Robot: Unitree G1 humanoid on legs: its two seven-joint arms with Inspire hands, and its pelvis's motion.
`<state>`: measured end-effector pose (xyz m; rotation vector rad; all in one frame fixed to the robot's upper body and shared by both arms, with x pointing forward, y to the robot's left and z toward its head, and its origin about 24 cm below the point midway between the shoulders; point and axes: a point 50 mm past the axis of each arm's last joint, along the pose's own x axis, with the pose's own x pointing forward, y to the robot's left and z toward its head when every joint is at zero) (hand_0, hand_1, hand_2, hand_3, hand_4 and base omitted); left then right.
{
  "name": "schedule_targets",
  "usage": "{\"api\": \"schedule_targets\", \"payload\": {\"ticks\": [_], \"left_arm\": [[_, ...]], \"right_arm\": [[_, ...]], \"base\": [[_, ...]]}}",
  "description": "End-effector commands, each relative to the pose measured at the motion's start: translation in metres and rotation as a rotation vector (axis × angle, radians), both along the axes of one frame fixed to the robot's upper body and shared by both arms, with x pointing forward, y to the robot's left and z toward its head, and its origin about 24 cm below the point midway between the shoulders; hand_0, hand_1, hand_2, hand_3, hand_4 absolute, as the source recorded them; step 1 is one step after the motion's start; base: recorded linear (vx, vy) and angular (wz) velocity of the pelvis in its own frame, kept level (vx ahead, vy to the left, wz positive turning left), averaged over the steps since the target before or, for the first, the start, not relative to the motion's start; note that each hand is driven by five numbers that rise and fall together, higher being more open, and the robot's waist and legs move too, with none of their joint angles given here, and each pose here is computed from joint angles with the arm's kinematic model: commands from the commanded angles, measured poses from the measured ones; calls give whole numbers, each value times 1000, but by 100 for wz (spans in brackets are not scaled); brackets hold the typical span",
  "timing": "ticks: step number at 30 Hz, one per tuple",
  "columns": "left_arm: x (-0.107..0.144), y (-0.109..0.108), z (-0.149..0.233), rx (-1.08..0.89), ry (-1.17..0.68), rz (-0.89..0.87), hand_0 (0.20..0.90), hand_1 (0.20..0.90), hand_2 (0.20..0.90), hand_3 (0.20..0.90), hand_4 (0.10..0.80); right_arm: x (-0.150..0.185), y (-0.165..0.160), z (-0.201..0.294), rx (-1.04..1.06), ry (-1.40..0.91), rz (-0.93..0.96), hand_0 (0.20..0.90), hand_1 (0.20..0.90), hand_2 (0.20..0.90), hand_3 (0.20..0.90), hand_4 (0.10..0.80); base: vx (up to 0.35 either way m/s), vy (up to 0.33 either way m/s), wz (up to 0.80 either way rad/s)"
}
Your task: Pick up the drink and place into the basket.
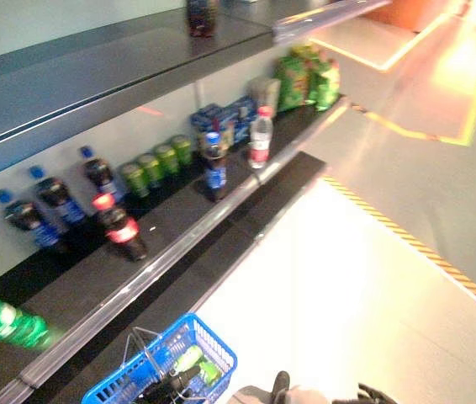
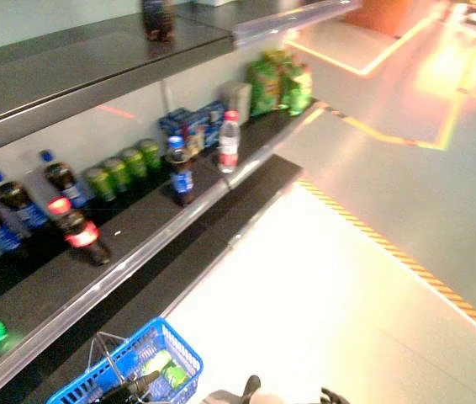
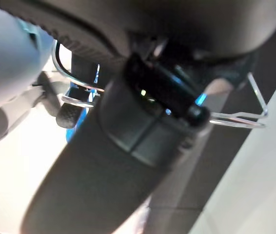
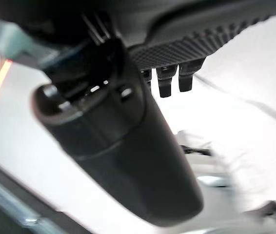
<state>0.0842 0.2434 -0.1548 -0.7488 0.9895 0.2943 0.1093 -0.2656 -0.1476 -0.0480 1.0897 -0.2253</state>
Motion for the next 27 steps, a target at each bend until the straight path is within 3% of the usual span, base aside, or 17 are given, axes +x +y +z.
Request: {"api": "schedule_targets", "payload": {"ticks": [1,17,27], "left_arm": [[47,13,22,22,-243,-57,300,300,300,200,100],[58,-13,20,-17,-290,-81,300,300,300,200,100],[37,-12,12,-42,-248,-35,300,300,300,200,100]], "right_arm": [[-25,-9,-4,-28,76,-41,900,900,900,900,800],[-19,6,-6,9,38,-1,900,900,900,900,800],[-14,-12,0,-44,63,26,900,900,900,900,800]], "base": [[-77,-290,-41],[-27,-317,-35],[153,-27,-53]]}}
